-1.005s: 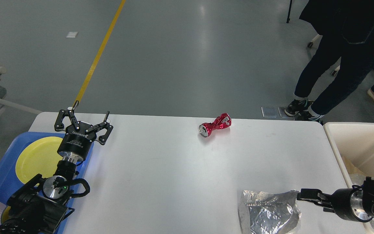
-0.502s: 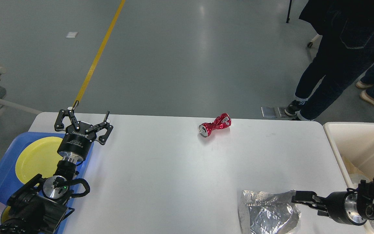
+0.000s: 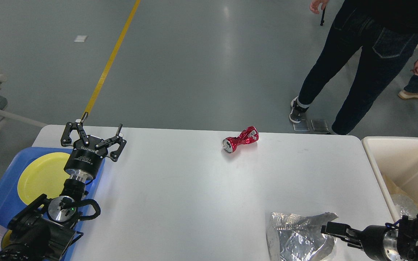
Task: Tidy desktop
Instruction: 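Reach down and grasp the crumpled foil sheet with the right gripper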
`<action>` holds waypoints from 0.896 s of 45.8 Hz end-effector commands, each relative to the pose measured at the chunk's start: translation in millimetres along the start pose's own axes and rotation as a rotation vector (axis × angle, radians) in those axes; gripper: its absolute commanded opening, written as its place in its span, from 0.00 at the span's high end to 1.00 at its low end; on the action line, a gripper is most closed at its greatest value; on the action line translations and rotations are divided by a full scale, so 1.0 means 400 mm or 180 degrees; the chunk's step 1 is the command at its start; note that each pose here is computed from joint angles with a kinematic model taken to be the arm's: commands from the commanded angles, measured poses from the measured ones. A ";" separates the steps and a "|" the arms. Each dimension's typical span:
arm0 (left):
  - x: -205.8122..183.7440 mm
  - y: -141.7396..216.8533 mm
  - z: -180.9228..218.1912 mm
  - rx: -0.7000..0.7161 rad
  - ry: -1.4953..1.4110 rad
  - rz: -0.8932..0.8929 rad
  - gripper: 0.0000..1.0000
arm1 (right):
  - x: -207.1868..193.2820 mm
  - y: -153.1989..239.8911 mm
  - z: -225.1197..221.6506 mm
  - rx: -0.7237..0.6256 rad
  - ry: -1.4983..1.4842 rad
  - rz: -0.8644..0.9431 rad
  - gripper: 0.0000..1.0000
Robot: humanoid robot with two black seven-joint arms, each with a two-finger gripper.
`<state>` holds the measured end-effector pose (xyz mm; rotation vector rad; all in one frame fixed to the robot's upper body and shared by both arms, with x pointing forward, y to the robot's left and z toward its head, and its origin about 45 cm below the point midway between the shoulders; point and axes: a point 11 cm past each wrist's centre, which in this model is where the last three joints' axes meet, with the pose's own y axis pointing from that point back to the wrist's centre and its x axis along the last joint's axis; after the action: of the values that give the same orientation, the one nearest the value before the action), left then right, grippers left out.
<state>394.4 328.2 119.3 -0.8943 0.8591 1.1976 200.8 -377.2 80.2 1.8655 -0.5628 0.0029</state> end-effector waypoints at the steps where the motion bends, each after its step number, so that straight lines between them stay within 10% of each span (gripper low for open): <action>1: 0.000 0.000 0.000 0.0001 -0.0001 -0.0002 0.00 | -0.020 -0.008 0.005 0.0054 0.0081 0.0085 0.52; 5: 0.000 0.000 0.000 -0.0002 0.0002 -0.0001 0.00 | -0.025 -0.007 0.018 0.0015 0.0116 0.0130 0.58; 8: 0.000 0.000 0.000 0.0001 -0.0002 0.0003 0.00 | -0.026 -0.004 0.028 -0.0021 0.0146 0.0128 1.00; 41: 0.000 0.000 0.000 -0.0002 0.0002 -0.0001 0.00 | 0.007 0.033 0.078 -0.0182 0.0207 0.0348 1.00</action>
<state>394.4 328.1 119.2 -0.8940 0.8594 1.1980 189.7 -396.2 75.0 1.8000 -0.5893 0.1175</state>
